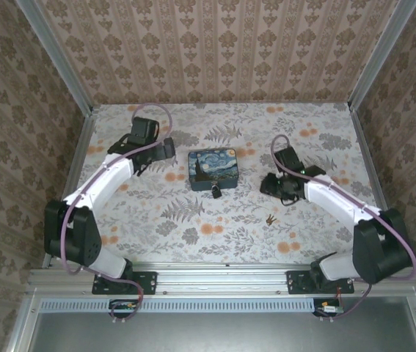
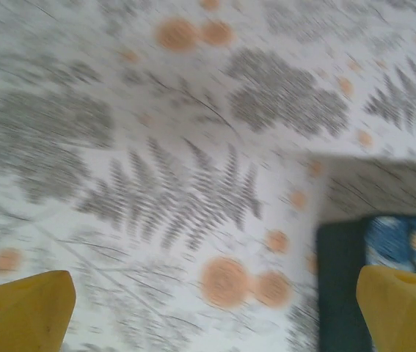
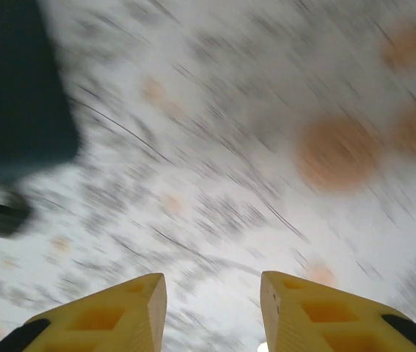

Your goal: Unlock the padlock with the key

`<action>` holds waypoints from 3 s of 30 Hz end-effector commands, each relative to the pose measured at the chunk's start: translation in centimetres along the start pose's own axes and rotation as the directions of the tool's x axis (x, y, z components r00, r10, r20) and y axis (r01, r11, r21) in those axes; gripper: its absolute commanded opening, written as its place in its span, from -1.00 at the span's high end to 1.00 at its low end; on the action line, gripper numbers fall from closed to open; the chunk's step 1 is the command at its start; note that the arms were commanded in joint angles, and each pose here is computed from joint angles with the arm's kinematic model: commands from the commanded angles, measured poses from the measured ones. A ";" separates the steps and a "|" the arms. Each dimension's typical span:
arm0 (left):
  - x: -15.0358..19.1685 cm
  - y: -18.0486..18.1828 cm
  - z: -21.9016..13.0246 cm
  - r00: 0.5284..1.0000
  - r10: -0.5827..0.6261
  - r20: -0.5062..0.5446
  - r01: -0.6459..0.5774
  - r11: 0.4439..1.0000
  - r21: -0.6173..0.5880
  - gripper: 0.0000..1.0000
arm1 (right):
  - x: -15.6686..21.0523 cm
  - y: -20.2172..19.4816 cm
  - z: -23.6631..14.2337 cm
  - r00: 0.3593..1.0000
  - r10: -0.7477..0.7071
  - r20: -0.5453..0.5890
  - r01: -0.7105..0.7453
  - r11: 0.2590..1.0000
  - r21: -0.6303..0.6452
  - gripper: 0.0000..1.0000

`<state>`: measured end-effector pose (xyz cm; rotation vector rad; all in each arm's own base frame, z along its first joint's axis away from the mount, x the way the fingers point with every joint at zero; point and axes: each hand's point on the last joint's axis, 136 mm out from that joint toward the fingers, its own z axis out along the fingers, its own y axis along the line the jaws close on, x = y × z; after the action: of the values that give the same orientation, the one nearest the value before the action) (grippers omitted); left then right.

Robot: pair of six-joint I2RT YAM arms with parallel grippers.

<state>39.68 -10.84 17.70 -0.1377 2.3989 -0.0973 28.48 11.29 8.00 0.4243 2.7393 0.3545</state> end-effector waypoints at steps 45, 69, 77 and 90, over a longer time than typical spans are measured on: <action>9.2 -9.8 -4.4 0.922 0.381 -0.063 -0.370 0.919 0.138 -0.95 | 8.3 -3.2 4.4 0.993 -0.019 -0.116 0.037 0.988 0.151 0.96; 15.9 -20.9 -10.0 0.931 0.187 -0.314 0.111 0.673 0.731 -0.64 | 3.3 6.6 -4.0 0.970 -0.238 0.055 0.244 0.939 -0.242 0.91; 15.5 -22.4 -8.1 0.723 -0.245 -0.646 0.654 0.545 0.525 -0.78 | 2.0 10.6 -5.7 0.979 -0.189 0.077 0.205 0.895 -0.397 0.91; 15.7 -23.5 -7.5 0.399 -0.450 -0.799 0.888 0.407 0.214 -0.82 | 0.8 15.9 -6.6 0.986 -0.077 0.145 0.150 0.785 -0.602 1.00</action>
<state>24.39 -35.31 13.41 -0.8666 2.6172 -1.5561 28.35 23.34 16.83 0.0859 2.4255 0.9983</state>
